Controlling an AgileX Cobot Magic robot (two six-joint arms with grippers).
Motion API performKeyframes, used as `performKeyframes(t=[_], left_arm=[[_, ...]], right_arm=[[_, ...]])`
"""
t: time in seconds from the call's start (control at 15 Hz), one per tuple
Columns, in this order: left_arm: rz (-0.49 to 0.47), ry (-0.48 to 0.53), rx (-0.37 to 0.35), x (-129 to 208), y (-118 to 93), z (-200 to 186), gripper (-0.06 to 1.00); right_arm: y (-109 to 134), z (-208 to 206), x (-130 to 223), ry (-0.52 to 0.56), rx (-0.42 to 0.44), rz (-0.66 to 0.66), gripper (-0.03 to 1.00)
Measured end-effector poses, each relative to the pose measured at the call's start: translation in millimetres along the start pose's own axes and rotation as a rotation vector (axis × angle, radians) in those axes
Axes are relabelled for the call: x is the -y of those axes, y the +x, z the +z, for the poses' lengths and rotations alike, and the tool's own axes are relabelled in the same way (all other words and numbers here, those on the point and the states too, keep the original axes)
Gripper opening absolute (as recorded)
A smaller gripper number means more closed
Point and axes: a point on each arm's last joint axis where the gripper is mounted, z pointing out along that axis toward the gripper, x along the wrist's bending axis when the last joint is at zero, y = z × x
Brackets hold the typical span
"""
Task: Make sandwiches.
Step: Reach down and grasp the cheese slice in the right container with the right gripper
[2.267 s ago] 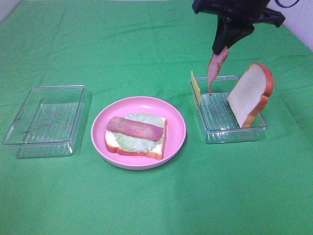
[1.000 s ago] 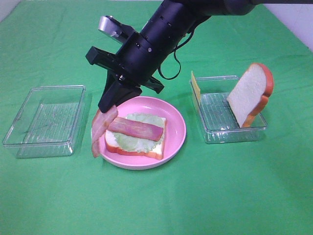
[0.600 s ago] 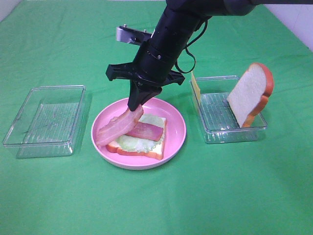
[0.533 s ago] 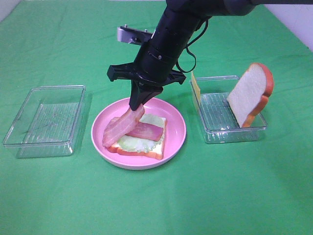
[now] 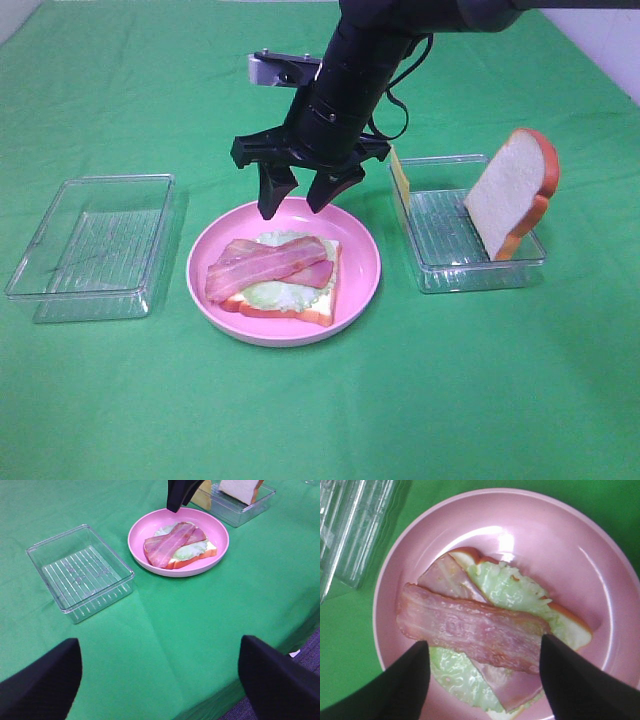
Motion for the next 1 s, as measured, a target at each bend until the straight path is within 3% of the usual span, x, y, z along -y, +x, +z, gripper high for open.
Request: performKeyframes(t=[0.4, 0.73, 1.0], left_arm=[[0.000, 0.000, 0.000, 0.0, 0.0, 0.0, 0.80], [0.000, 0.000, 0.000, 0.0, 0.0, 0.0, 0.80], [0.000, 0.000, 0.000, 0.0, 0.0, 0.0, 0.80]], right_arm=[[-8.6, -39.5, -6.2, -0.015, 0.112, 0.027, 0.64], [-49.7, -69.9, -11.8, -0.019, 0.217, 0.119, 0.63], [-74.8, -56.1, -15.0, -0.011, 0.239, 0.161, 0.59]])
